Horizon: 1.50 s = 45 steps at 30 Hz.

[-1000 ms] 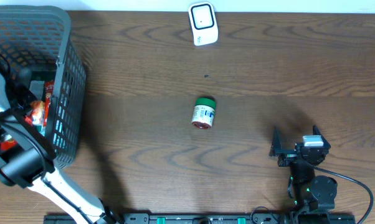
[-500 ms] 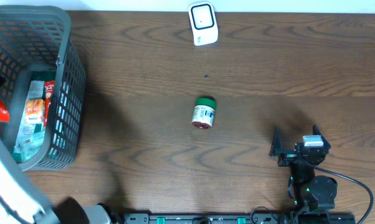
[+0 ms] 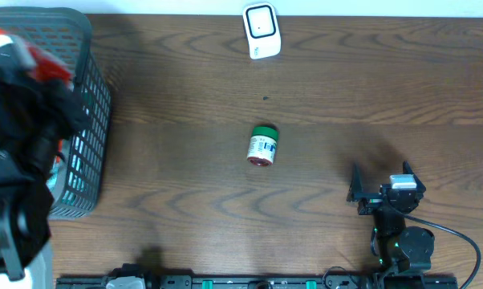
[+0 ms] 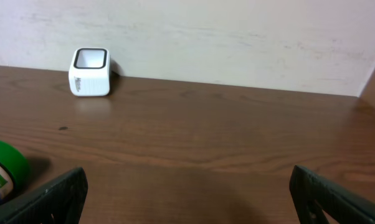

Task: Scan the item barcode
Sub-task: 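Reach the left gripper into the basket and grasp the red snack bag, then carry the red snack bag out and lower it beside the jar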

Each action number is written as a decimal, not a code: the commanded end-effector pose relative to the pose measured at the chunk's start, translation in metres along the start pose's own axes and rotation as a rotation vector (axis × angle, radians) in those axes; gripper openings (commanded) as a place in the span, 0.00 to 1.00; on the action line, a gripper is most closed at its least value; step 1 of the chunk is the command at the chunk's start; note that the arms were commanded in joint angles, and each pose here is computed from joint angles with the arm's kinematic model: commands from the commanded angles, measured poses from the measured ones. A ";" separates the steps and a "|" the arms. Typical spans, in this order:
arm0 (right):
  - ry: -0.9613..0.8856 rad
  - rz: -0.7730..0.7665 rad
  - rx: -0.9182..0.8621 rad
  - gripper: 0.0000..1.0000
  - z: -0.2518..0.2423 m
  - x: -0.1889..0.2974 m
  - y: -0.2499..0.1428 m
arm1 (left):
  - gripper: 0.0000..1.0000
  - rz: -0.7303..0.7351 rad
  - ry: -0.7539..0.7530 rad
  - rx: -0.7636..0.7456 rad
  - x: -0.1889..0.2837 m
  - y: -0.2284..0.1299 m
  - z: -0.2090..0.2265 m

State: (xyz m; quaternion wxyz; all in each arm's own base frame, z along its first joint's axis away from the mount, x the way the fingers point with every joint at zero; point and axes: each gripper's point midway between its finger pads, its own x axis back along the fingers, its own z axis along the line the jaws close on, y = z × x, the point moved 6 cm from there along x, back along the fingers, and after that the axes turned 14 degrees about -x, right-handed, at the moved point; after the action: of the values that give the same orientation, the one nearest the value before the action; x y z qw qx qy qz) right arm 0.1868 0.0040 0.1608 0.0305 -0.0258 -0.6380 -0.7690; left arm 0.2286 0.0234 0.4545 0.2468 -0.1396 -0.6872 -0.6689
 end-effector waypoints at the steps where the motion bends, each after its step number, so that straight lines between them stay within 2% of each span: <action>1: 0.001 0.002 0.009 0.99 0.000 0.000 -0.001 | 0.07 0.038 -0.064 -0.042 -0.003 -0.006 -0.026; 5: 0.001 0.002 0.009 0.99 0.000 0.000 -0.001 | 0.07 0.170 -0.152 -0.091 -0.025 -0.028 -0.061; 10: 0.001 0.002 0.009 0.99 0.000 0.000 -0.001 | 0.07 0.373 -0.193 -0.162 -0.067 -0.070 -0.100; 20: 0.001 0.002 0.009 0.99 0.000 0.000 -0.001 | 0.07 0.792 -0.096 -0.239 -0.160 -0.176 -0.147; 30: 0.001 0.002 0.009 0.99 0.000 0.000 -0.001 | 0.08 0.972 -0.051 -0.249 -0.227 -0.237 -0.178; 31: 0.001 0.002 0.009 0.99 0.000 0.000 -0.001 | 0.13 0.986 -0.062 -0.243 -0.231 -0.242 -0.181; 34: 0.001 0.002 0.009 0.99 0.000 0.000 -0.001 | 0.38 1.000 -0.103 -0.227 -0.236 -0.247 -0.187; 36: 0.001 0.002 0.009 0.99 0.000 0.000 -0.001 | 0.50 0.950 -0.154 -0.271 -0.236 -0.231 -0.190; 40: 0.001 0.002 0.009 0.99 0.000 0.000 -0.001 | 0.67 0.853 -0.201 -0.278 -0.228 -0.192 -0.188; 41: 0.001 0.002 0.009 0.99 0.000 0.000 -0.001 | 0.68 0.823 -0.206 -0.263 -0.225 -0.182 -0.186; 42: 0.001 0.002 0.009 0.99 0.000 0.000 -0.001 | 0.68 0.804 -0.209 -0.254 -0.222 -0.176 -0.184; 43: 0.001 0.002 0.009 0.99 0.000 0.000 -0.001 | 0.60 0.785 -0.212 -0.245 -0.219 -0.170 -0.182; 45: 0.000 0.002 0.009 0.99 0.000 0.000 -0.001 | 0.30 0.776 -0.212 -0.238 -0.216 -0.166 -0.179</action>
State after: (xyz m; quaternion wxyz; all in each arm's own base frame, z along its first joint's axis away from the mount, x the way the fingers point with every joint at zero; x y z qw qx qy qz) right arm 0.1868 0.0040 0.1607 0.0307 -0.0260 -0.6380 -0.7690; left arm 0.3491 -0.1408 0.1651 0.4193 -0.5003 -0.5017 -0.5676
